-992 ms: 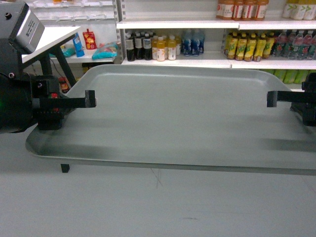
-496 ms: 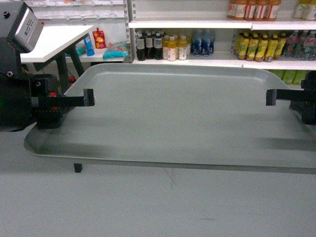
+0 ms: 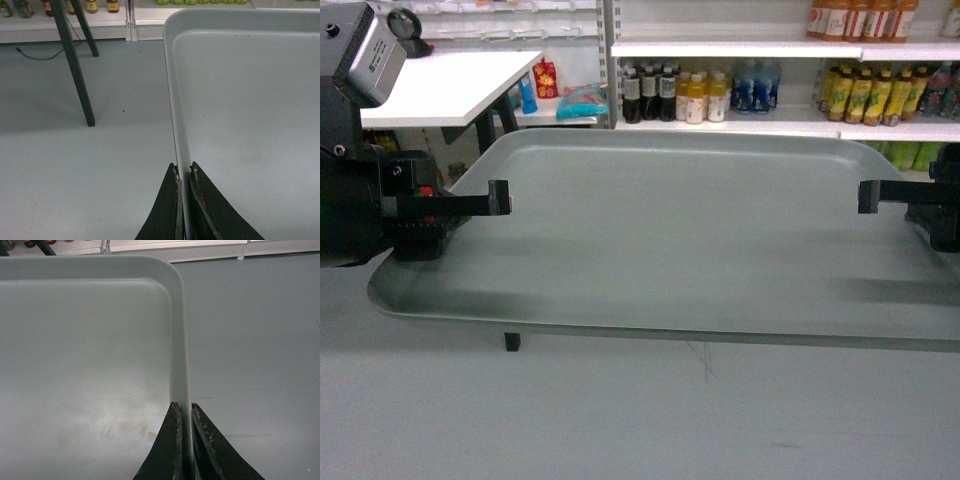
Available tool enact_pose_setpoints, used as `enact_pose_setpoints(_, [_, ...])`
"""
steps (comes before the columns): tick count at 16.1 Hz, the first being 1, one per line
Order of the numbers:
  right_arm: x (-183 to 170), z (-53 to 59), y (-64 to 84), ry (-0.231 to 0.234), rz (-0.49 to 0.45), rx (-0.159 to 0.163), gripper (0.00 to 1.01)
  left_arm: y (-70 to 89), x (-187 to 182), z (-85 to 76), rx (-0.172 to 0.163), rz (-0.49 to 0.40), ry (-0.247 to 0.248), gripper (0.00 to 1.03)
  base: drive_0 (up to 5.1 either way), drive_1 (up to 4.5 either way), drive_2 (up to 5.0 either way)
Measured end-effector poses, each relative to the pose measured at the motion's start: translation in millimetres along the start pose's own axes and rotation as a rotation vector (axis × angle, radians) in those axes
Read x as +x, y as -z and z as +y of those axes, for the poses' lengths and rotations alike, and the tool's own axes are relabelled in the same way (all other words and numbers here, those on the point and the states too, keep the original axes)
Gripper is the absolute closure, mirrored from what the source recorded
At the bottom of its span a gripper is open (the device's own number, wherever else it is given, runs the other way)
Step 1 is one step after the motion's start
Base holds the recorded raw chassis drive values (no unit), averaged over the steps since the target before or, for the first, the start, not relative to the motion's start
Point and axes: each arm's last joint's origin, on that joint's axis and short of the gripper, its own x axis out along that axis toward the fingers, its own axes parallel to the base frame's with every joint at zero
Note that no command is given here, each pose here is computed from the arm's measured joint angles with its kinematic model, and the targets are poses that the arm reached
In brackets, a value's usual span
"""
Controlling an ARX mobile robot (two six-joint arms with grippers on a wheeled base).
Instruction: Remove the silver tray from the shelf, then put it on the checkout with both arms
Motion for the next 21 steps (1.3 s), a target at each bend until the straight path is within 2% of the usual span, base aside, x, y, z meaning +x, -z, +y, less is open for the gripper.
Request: enact_pose_setpoints(21, [-0.1, -0.2, 0.3, 0.0, 0.004, -0.001, 0.99, 0.3, 0.0, 0.0, 0.0, 0.002, 0.0, 1.0, -5.0, 2.42, 2.4])
